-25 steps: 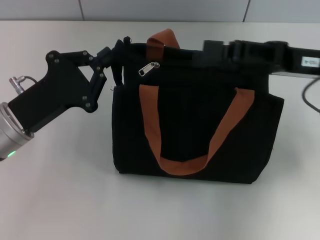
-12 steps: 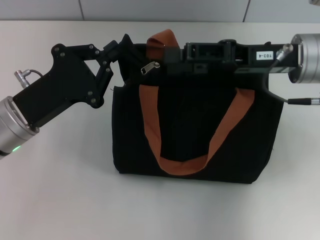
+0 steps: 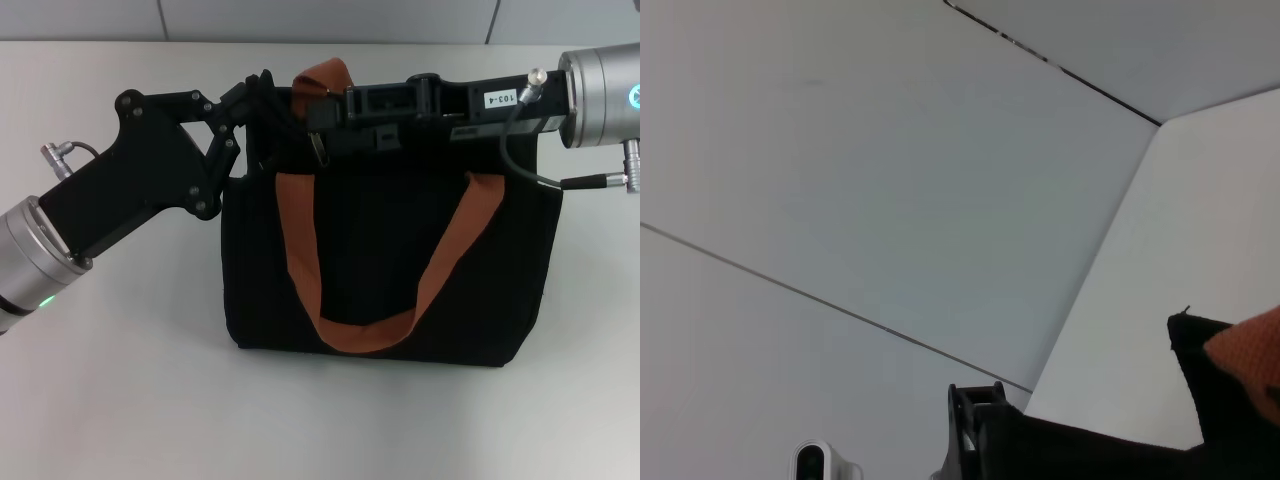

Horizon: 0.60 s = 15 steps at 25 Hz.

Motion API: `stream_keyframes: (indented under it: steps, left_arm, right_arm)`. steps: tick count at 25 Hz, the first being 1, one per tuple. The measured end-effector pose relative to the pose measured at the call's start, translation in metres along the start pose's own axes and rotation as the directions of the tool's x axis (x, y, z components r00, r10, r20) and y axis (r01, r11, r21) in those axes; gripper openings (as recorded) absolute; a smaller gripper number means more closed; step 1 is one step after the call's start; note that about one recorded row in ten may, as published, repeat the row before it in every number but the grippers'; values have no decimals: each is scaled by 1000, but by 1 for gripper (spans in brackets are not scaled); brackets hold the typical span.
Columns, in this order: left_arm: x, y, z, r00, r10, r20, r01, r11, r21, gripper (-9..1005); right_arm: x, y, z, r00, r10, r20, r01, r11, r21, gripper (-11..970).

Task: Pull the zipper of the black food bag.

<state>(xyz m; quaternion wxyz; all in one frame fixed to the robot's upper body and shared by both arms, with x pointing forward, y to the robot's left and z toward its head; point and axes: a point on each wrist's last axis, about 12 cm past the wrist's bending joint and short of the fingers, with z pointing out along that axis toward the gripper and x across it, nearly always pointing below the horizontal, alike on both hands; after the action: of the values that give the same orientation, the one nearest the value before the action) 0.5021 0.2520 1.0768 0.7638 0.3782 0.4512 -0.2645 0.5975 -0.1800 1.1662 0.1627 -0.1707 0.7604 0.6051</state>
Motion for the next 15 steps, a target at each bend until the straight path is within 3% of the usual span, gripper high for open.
stream_keyframes:
  steps: [9, 15]
  left_arm:
    - [-1, -1, 1, 1000, -3, 13, 3, 1000, 3, 37]
    - [-1, -2, 1, 1000, -5, 14, 5, 1000, 3, 39]
  right_arm:
    - [-5, 1, 4, 1000, 3, -20, -2, 1000, 30, 816]
    - [-9, 4, 12, 998, -45, -48, 49, 997, 65, 814]
